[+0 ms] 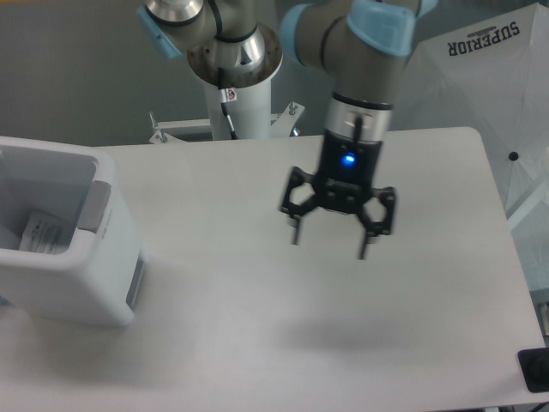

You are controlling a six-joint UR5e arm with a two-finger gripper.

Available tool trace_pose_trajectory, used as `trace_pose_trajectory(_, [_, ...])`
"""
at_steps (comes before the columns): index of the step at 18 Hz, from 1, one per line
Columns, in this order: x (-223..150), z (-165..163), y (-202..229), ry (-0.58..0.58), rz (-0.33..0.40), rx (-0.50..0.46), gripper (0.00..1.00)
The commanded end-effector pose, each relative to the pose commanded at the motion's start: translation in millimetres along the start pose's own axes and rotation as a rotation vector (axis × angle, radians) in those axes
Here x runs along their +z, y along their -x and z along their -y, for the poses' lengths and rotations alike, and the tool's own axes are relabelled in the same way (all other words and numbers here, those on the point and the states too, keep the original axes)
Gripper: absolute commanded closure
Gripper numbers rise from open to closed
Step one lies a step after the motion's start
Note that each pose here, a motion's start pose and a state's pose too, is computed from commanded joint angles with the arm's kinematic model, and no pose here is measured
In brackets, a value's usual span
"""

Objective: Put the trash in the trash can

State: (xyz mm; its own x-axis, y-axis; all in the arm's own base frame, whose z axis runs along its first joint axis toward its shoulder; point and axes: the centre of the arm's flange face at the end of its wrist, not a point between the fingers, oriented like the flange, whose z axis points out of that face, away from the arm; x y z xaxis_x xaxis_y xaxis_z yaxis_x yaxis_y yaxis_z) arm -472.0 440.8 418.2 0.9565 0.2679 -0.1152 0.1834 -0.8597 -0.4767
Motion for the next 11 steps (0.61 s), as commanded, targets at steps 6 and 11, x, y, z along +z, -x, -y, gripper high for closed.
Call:
trace_pose_trajectory(6, [6,8,16,0.239,-0.122,0.204,0.00])
trace_pose_trajectory(11, [14,3,9,0.300,-0.118,0.261,0.00])
